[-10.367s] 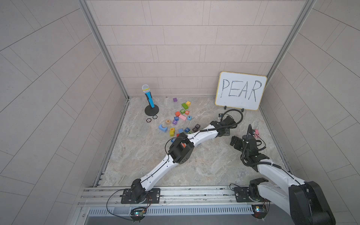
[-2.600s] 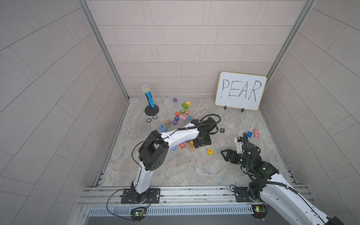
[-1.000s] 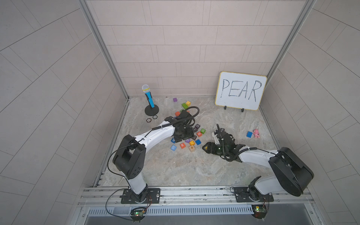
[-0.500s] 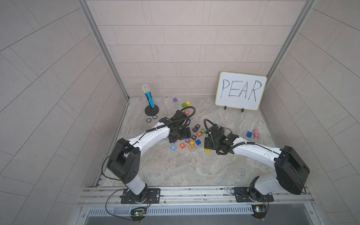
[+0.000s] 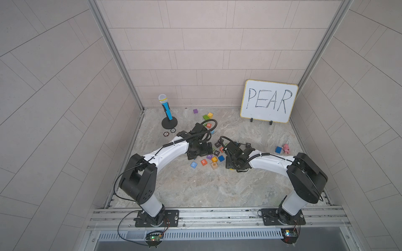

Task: Spell the uppercase word “pear” with letter blocks
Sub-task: Pick up the letter block from the center of the board.

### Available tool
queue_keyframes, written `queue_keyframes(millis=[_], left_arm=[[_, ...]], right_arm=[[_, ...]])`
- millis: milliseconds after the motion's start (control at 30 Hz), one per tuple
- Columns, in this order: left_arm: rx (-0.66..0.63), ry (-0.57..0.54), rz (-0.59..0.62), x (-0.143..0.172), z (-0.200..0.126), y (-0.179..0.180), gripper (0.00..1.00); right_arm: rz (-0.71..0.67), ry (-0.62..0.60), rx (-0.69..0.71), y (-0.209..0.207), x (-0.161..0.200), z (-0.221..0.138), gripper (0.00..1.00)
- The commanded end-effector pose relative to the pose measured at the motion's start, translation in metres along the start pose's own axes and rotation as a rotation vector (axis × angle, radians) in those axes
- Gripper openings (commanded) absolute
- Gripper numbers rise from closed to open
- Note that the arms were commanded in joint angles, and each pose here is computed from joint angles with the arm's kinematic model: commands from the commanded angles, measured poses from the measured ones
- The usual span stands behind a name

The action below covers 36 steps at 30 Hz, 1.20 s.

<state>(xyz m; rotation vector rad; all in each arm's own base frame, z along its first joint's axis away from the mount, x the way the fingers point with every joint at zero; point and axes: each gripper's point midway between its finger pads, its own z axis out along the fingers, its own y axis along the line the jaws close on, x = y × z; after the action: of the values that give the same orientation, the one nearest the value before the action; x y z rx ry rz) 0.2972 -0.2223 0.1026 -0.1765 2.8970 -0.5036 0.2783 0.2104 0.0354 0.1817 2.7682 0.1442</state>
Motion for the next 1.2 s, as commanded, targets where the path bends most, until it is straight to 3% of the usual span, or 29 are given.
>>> queue_keyframes(millis=[0, 500, 733, 967, 1167], left_arm=[[-0.01, 0.006, 0.007, 0.002, 0.001, 0.004, 1.0], [-0.017, 0.009, 0.001, 0.003, 0.003, 0.006, 1.0], [-0.019, 0.005, 0.014, 0.0, -0.001, 0.003, 1.0], [0.03, -0.005, 0.045, -0.007, -0.012, -0.014, 1.0], [0.072, -0.012, 0.078, -0.01, -0.019, -0.033, 1.0]], right_arm=[[0.008, 0.024, 0.019, -0.003, 0.006, 0.004, 0.57], [-0.009, 0.02, 0.045, -0.009, 0.007, 0.01, 0.35], [-0.029, -0.03, 0.047, -0.014, -0.006, -0.012, 0.28], [-0.028, -0.085, 0.167, -0.079, -0.042, -0.042, 0.25], [0.032, -0.034, 0.239, -0.151, -0.067, -0.029, 0.22]])
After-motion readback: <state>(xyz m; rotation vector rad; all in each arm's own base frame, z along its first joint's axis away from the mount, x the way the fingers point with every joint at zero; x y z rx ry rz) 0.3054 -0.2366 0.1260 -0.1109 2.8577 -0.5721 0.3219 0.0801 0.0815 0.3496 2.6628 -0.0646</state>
